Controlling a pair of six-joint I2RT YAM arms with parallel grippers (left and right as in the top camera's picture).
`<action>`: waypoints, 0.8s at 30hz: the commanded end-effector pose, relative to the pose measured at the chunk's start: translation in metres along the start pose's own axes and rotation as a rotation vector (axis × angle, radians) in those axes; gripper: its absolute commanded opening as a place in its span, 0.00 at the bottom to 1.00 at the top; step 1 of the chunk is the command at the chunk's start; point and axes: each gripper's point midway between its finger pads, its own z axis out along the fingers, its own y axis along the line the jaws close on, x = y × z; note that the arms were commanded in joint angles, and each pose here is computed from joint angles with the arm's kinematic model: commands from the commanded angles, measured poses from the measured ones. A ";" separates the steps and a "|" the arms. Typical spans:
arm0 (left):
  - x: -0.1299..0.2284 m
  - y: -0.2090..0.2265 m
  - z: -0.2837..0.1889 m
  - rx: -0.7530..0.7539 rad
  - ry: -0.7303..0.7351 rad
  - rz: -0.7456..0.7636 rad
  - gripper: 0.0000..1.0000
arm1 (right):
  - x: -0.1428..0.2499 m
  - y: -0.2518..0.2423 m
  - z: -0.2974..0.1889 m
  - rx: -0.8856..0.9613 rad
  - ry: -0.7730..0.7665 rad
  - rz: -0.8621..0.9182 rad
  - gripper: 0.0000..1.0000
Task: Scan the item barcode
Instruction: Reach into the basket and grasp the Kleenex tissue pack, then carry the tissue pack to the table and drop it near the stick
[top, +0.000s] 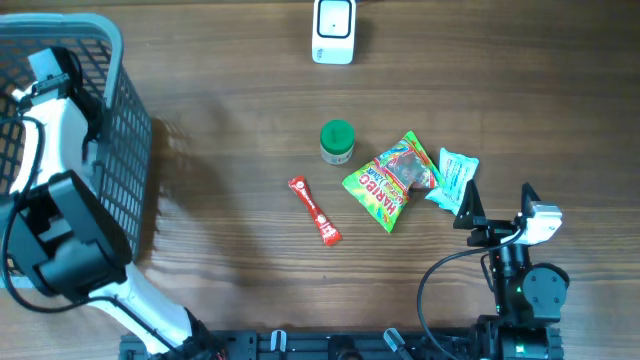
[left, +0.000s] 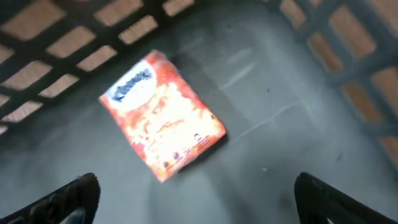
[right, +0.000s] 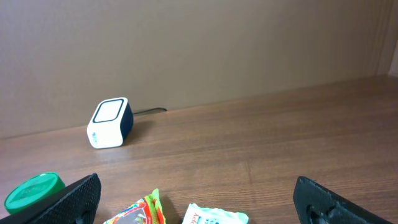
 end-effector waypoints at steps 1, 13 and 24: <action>0.013 -0.003 0.023 -0.010 0.040 0.295 0.91 | -0.002 0.000 0.000 0.002 -0.008 0.006 1.00; 0.022 0.022 0.047 0.176 0.164 0.395 0.45 | -0.002 0.000 0.000 0.002 -0.008 0.006 1.00; -0.026 0.019 0.019 0.195 0.014 0.329 0.04 | -0.002 0.000 0.000 0.002 -0.008 0.006 1.00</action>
